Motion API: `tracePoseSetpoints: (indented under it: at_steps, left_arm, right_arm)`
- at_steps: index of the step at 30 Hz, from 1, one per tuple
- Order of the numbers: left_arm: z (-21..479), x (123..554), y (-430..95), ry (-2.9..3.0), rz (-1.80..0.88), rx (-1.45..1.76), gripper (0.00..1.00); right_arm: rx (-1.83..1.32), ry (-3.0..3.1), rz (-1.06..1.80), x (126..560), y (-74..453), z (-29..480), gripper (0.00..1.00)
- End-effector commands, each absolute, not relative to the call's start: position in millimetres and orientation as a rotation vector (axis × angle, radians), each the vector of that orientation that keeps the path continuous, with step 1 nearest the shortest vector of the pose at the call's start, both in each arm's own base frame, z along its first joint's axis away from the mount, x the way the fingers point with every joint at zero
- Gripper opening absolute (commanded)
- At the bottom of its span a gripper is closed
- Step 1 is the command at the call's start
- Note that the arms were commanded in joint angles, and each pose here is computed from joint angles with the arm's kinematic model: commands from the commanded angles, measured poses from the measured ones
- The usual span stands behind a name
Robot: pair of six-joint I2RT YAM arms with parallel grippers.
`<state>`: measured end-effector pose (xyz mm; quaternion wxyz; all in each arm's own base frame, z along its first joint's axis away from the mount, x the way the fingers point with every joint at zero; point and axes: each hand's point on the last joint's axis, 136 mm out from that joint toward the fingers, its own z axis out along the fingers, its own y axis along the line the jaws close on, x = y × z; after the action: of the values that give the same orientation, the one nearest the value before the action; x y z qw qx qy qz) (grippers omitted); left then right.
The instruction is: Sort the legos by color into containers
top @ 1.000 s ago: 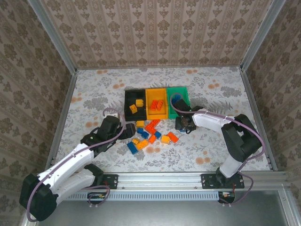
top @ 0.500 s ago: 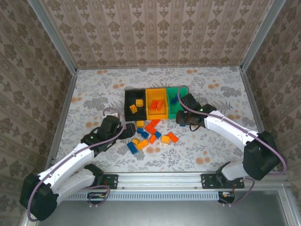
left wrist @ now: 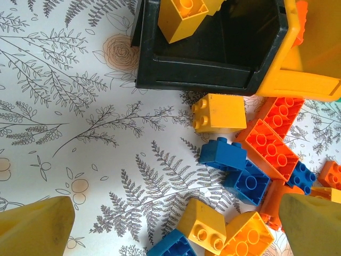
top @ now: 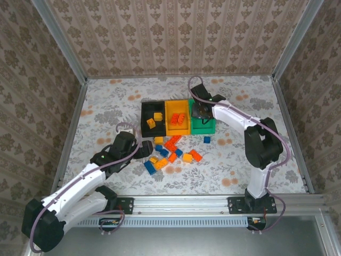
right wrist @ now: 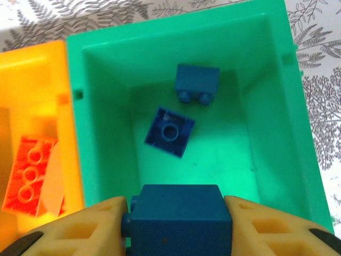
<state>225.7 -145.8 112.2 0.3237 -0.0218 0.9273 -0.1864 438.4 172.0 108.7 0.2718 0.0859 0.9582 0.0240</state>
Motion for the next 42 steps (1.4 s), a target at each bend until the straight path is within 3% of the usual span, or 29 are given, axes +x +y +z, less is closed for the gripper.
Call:
tracePoseSetpoints:
  at_steps: [1, 4, 9, 17, 25, 35, 42]
  left_arm:
    - [119, 224, -145, 2.438, -0.487, -0.039, 1.0]
    - [118, 225, -146, 2.441, -0.487, -0.028, 1.0]
    - [118, 226, -155, 2.46, -0.502, 0.027, 0.99]
    - [98, 221, -182, 2.561, -0.439, 0.226, 0.91]
    - [75, 189, -188, 2.674, -0.3, 0.381, 0.97]
    - [78, 188, -229, 2.622, -0.253, 0.634, 0.81]
    - [56, 185, -252, 2.646, -0.177, 0.82, 0.77]
  right_arm:
    - [0.268, 2.579, 0.02, 445, 166, 113, 0.5]
    - [0.282, 2.583, 0.044, 444, 168, 113, 0.72]
    - [0.281, 2.552, 0.107, 437, 170, 131, 0.81]
    - [0.243, 2.538, 0.226, 394, 176, 144, 0.81]
    - [0.247, 2.526, 0.274, 366, 168, 142, 0.81]
    - [0.26, 2.528, 0.262, 355, 160, 135, 0.8]
    - [0.265, 2.514, 0.254, 353, 156, 139, 0.8]
